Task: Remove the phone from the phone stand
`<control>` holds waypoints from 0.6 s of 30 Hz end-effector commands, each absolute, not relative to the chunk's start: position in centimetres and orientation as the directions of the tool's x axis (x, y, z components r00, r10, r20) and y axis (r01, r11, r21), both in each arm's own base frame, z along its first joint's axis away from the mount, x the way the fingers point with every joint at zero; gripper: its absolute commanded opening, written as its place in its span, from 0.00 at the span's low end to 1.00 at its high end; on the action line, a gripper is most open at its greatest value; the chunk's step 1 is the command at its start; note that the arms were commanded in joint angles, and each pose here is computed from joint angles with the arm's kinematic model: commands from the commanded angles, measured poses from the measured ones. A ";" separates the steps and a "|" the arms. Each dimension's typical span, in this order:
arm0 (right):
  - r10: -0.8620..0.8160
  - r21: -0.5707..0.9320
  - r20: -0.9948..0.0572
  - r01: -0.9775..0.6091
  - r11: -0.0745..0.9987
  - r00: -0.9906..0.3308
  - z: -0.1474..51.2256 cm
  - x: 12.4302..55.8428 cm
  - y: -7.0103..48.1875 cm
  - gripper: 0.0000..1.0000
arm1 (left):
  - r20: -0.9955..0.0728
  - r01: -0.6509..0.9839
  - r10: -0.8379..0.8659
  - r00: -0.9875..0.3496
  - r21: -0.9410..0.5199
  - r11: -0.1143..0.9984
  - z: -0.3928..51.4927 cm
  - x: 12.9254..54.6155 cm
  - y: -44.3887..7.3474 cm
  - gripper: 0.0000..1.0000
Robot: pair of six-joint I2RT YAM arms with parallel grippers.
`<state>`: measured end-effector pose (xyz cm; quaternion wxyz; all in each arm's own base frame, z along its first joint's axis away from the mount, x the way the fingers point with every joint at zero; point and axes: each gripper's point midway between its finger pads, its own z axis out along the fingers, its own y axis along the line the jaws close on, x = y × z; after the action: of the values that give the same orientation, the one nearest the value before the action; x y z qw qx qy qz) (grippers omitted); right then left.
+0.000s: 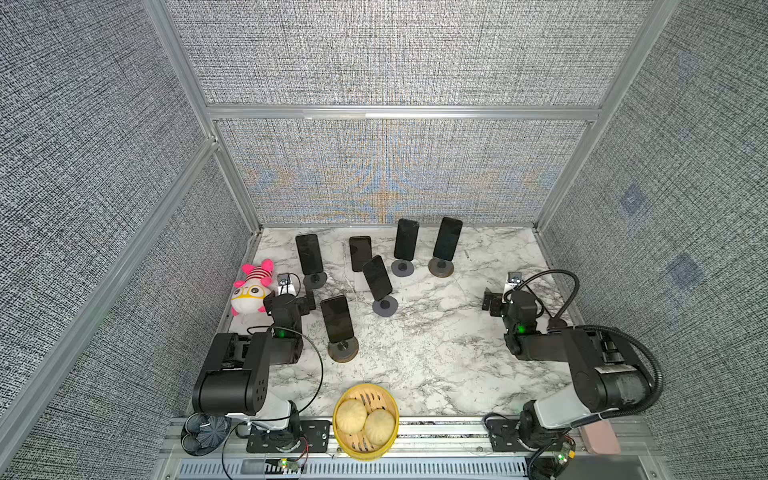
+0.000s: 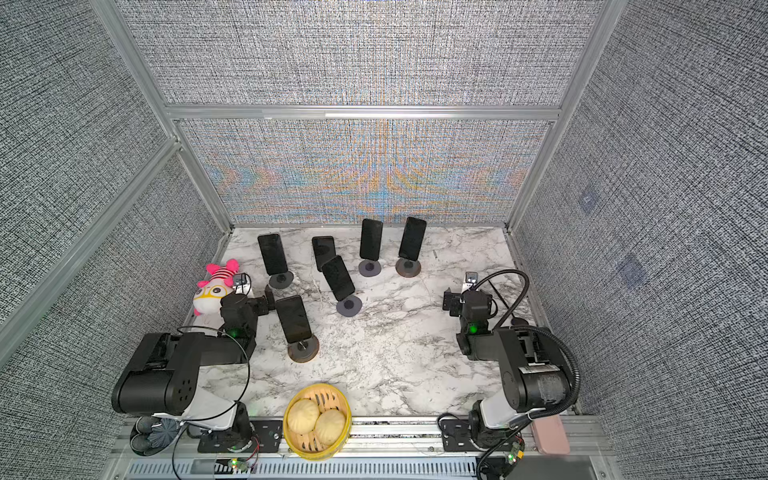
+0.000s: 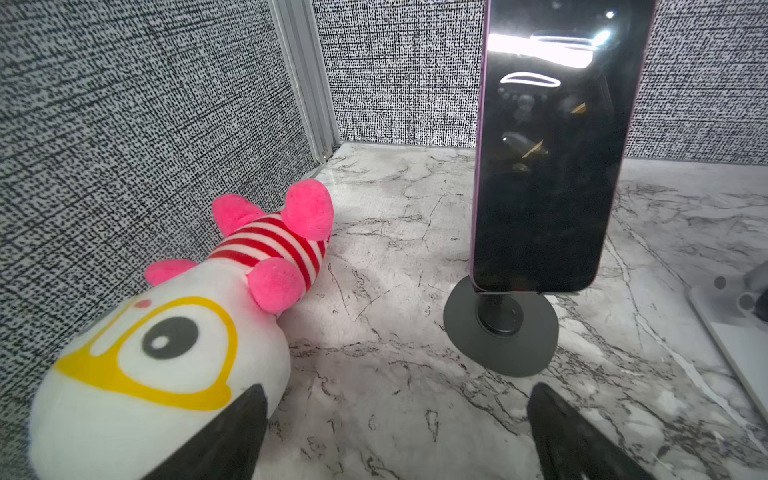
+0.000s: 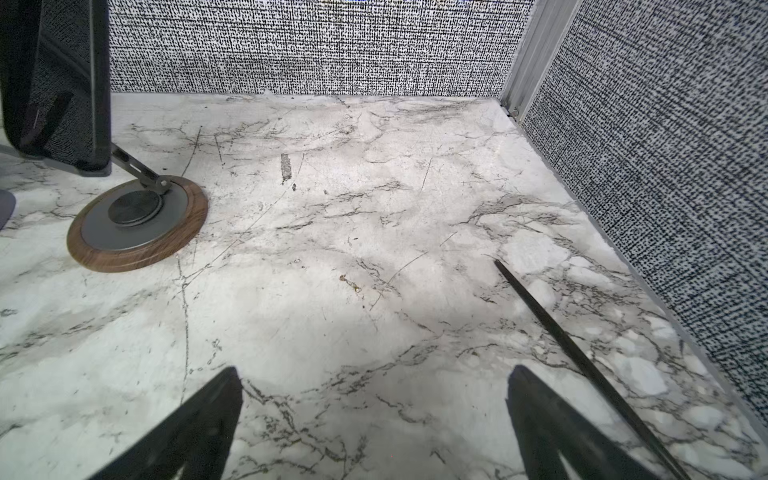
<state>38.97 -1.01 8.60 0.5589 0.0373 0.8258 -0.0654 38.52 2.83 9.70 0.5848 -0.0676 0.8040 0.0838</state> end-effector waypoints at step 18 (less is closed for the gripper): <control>-0.010 -0.065 -0.934 0.141 0.988 -0.358 9.0 39.2 -1.1 0.99 | -0.956 -0.197 -0.009 -0.293 0.051 0.979 10.1 38.9 2.7 0.99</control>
<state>38.97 -1.01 8.59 0.5588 0.0370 0.8259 -0.0656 38.55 2.84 9.68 0.5845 -0.0673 0.8042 0.0837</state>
